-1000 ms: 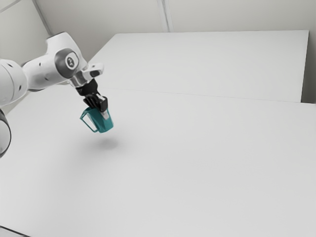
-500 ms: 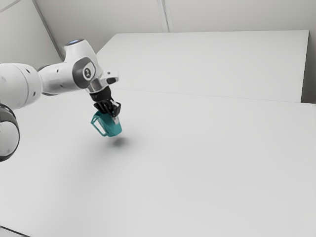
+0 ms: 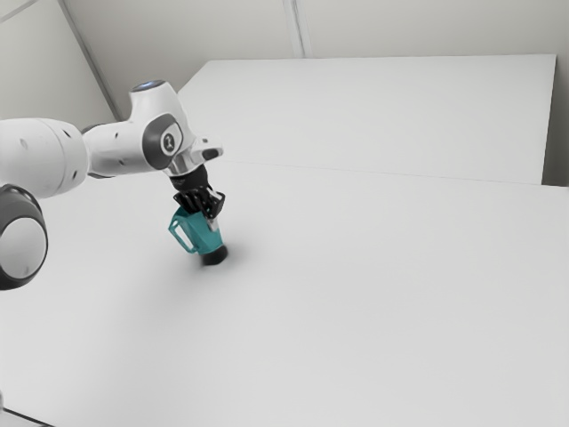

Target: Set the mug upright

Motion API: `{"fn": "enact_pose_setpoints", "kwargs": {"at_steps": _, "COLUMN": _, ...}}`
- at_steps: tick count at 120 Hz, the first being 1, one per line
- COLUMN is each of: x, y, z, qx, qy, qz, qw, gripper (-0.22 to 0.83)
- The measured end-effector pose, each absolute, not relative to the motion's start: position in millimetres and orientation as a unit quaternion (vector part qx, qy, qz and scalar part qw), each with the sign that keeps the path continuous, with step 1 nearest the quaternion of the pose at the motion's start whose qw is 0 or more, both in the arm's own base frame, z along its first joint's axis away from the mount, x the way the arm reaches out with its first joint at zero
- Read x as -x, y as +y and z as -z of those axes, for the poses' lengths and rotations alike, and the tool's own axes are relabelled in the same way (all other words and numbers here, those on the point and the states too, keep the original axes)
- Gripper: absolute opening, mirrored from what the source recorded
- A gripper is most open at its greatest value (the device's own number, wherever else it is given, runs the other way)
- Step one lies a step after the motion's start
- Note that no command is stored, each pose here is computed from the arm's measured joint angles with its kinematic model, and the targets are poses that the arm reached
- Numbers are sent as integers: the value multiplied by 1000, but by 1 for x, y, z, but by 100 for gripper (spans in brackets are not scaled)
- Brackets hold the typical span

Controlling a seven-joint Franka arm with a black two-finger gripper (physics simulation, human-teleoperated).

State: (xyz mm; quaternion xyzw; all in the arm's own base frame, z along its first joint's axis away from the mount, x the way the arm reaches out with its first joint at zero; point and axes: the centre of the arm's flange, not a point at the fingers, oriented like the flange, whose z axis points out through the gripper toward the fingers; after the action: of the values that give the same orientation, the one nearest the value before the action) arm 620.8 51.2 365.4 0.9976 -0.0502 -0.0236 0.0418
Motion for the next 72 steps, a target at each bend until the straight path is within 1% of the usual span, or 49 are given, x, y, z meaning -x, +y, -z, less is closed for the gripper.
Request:
{"fn": "enact_pose_setpoints", "kwargs": {"at_steps": 50, "x": -624, "y": 53, "z": -342, "qx": -998, "qy": -33, "qz": 44, "qw": 27, "gripper": -15}}
{"fn": "enact_pose_setpoints", "kwargs": {"at_steps": 72, "x": -624, "y": 52, "z": -343, "qx": -998, "qy": -29, "qz": 43, "qw": 30, "gripper": 24}}
